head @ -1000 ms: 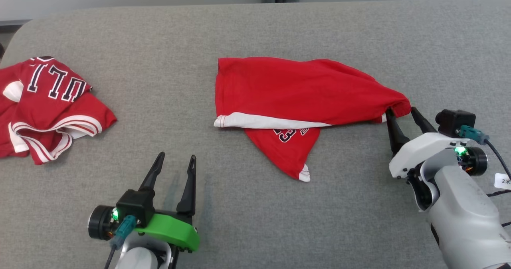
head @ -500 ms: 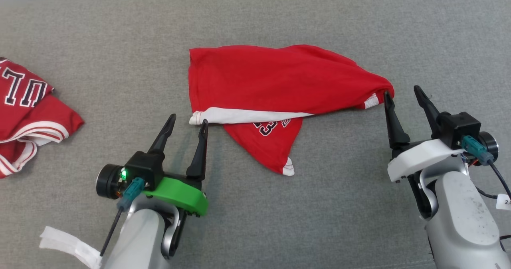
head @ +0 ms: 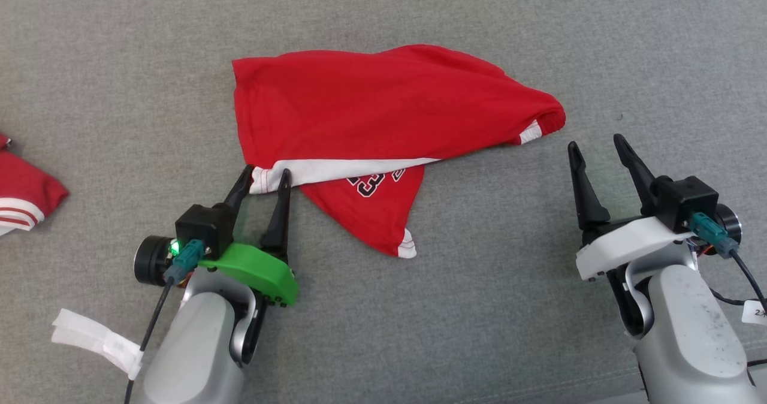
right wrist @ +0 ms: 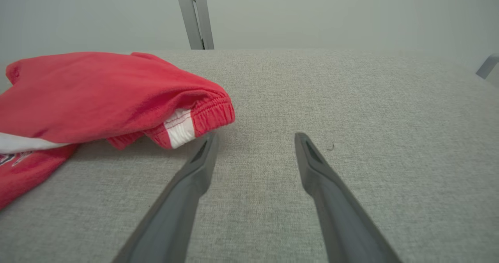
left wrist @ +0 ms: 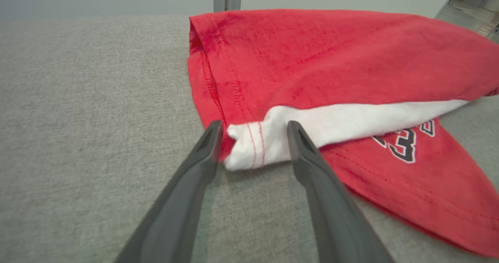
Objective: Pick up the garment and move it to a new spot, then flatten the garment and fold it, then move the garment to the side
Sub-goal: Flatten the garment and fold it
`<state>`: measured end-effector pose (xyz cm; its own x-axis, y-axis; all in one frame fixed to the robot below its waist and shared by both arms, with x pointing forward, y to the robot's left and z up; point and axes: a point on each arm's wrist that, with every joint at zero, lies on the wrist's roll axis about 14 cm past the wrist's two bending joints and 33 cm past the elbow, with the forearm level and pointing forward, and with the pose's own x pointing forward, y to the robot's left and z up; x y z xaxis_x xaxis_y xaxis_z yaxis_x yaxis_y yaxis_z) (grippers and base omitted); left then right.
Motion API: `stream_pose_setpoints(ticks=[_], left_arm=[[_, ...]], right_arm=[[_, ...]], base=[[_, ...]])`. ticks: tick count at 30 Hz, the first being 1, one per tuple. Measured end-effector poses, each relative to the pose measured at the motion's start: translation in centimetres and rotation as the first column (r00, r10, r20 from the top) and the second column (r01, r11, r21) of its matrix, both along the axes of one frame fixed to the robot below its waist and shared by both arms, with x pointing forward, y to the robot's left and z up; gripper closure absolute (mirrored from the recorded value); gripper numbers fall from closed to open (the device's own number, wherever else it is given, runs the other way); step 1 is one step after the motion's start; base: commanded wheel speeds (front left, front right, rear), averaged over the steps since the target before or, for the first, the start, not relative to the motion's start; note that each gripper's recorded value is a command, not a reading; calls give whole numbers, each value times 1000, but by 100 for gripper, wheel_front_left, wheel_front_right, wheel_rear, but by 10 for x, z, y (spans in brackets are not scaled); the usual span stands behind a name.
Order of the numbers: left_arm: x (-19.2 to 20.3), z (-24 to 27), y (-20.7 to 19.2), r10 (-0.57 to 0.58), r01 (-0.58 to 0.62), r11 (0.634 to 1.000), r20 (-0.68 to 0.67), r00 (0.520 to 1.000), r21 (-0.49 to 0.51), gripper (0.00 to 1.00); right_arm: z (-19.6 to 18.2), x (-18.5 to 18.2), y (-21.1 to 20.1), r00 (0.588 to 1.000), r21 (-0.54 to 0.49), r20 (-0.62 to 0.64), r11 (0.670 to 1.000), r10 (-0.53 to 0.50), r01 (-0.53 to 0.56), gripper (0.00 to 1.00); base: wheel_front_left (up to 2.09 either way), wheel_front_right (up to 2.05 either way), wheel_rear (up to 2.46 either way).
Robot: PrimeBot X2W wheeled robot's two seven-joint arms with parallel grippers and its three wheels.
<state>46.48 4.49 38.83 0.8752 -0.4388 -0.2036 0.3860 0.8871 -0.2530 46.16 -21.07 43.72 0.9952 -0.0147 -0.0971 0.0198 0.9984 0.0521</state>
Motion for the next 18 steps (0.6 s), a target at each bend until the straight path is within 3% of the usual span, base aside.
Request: stream_pose_setpoints(ticks=[1, 6, 11, 14, 18], left_arm=[[0, -1, -1, -4, 4, 1000, -1, 1000, 1, 100], [-2, 4, 0, -6, 6, 1000, 5, 1000, -5, 100], [6, 58, -17, -63, 70, 997, 169, 984, -37, 100], [12, 115, -38, -126, 151, 987, 337, 933, -47, 100], [5, 193, -70, -231, 280, 960, 545, 806, -8, 100]], right_arm=[[-1, 0, 0, 1000, 1, -1, 1000, -2, 2, 0], [-1, -1, 0, 1000, 6, -2, 1000, -3, 3, 0], [6, -2, 2, 1000, 38, 15, 999, -8, 7, 0], [6, -6, 3, 1000, 53, 14, 999, -12, 11, 0], [9, -13, 2, 1000, 69, 18, 997, -20, 19, 0]], base=[[0, 0, 0], [0, 0, 0], [0, 0, 0], [0, 0, 0], [0, 0, 0]])
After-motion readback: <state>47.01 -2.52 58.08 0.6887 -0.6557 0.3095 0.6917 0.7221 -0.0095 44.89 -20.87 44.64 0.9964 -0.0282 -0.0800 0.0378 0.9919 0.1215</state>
